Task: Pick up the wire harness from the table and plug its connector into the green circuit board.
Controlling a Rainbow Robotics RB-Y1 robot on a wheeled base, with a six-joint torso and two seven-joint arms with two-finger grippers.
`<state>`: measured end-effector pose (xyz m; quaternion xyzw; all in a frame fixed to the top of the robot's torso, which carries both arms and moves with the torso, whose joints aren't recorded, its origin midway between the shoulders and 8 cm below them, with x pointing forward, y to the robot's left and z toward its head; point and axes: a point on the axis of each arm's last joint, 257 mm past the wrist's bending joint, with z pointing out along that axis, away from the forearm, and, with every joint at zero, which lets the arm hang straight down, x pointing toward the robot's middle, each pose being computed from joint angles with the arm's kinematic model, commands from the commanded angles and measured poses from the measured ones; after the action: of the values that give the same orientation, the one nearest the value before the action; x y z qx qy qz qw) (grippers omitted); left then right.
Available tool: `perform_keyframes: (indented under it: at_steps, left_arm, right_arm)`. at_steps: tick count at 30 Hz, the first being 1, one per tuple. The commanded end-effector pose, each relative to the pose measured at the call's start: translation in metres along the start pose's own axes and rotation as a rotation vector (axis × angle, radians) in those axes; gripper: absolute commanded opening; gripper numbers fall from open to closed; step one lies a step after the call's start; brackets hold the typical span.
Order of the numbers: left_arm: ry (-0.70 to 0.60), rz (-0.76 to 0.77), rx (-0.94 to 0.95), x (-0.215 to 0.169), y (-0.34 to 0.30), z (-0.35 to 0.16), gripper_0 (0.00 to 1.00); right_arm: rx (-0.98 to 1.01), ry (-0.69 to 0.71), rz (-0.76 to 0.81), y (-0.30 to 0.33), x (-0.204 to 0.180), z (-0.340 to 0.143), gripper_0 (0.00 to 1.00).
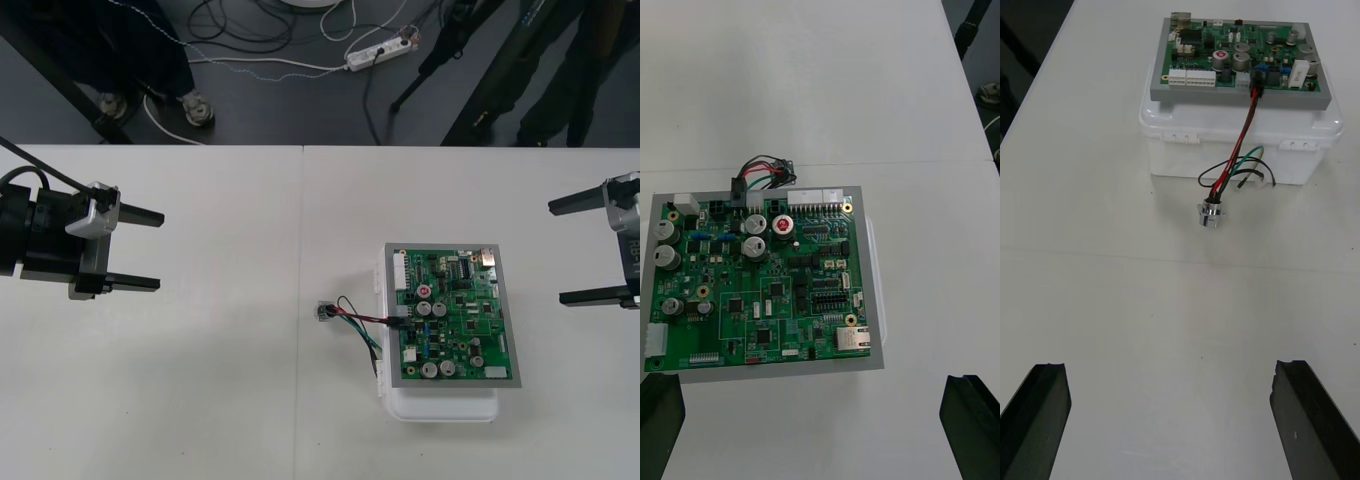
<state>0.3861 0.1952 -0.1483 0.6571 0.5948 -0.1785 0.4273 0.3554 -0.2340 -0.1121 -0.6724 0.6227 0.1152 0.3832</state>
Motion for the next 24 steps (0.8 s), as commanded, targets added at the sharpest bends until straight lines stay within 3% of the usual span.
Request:
perform_keyframes:
  at_steps: [1, 24]
  left_arm:
    - [0.007, 0.062, 0.007, 0.0, -0.008, -0.005, 0.79]
    - [0.007, 0.062, 0.007, 0.0, -0.008, -0.005, 0.79]
  right_arm:
    - [-0.025, 0.032, -0.065, 0.004, 0.005, -0.001, 1.0]
    - [0.024, -0.003, -0.04, 0.016, 0.023, 0.052, 1.0]
